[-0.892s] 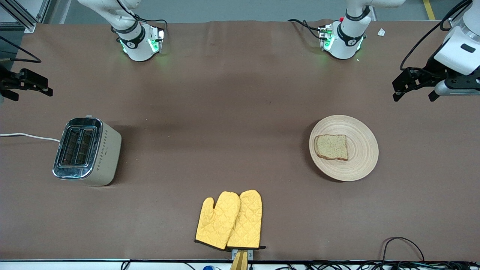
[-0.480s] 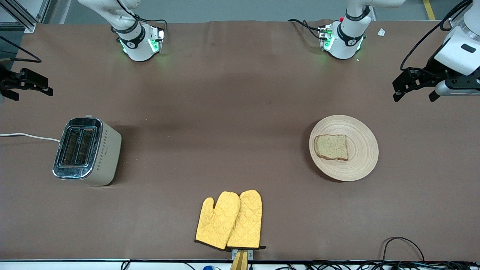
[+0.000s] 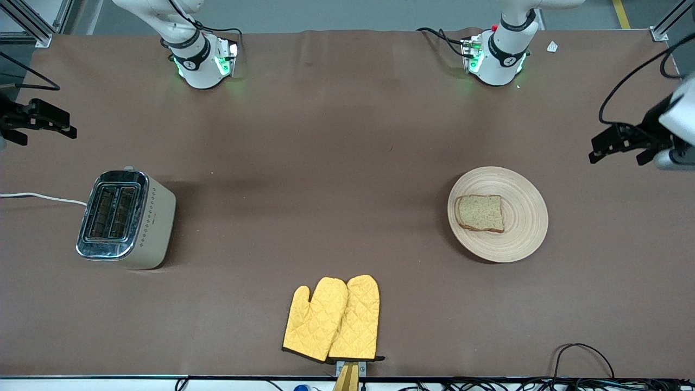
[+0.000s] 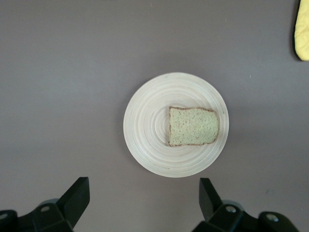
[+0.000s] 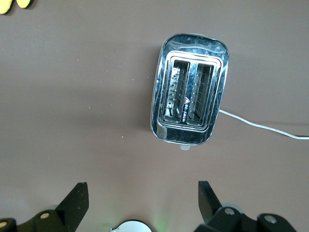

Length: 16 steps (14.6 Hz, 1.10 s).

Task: Move plate and put bread in toaster
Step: 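Lower the left gripper beside the rim of the wooden plate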

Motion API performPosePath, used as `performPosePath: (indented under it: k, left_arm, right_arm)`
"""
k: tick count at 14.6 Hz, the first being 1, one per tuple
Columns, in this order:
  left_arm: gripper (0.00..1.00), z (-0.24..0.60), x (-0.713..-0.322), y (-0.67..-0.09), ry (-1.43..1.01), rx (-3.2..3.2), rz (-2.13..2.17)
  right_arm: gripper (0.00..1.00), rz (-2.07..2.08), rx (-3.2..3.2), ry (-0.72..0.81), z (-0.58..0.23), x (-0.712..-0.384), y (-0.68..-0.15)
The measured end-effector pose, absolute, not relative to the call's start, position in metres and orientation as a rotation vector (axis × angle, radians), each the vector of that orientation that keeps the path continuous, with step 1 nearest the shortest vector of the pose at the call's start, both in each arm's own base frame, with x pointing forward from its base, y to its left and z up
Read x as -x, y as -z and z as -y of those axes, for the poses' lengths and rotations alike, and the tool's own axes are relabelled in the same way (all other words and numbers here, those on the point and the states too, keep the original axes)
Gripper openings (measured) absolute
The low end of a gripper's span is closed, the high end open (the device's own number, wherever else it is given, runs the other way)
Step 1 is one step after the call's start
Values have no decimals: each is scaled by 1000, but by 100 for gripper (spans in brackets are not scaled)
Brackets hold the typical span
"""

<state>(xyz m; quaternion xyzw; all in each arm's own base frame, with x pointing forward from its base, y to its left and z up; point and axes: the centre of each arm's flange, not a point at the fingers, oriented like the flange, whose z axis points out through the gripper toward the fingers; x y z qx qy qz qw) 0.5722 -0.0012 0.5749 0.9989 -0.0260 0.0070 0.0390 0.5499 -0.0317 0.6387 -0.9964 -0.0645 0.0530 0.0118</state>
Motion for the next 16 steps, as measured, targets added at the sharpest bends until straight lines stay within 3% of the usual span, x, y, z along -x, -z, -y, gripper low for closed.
performPosePath:
  k: [6,11,16]
  left_arm:
    - [100,-71,-621,-405,182,-2673,91]
    - [100,-137,-626,-236,161,-2413,184]
    - [100,-138,-629,-177,152,-2336,225]
  right_arm:
    - [100,204,3107,-167,31,-550,-639]
    - [100,205,3106,-172,30,-549,-639]
    - [100,209,3105,-174,29,-549,-639]
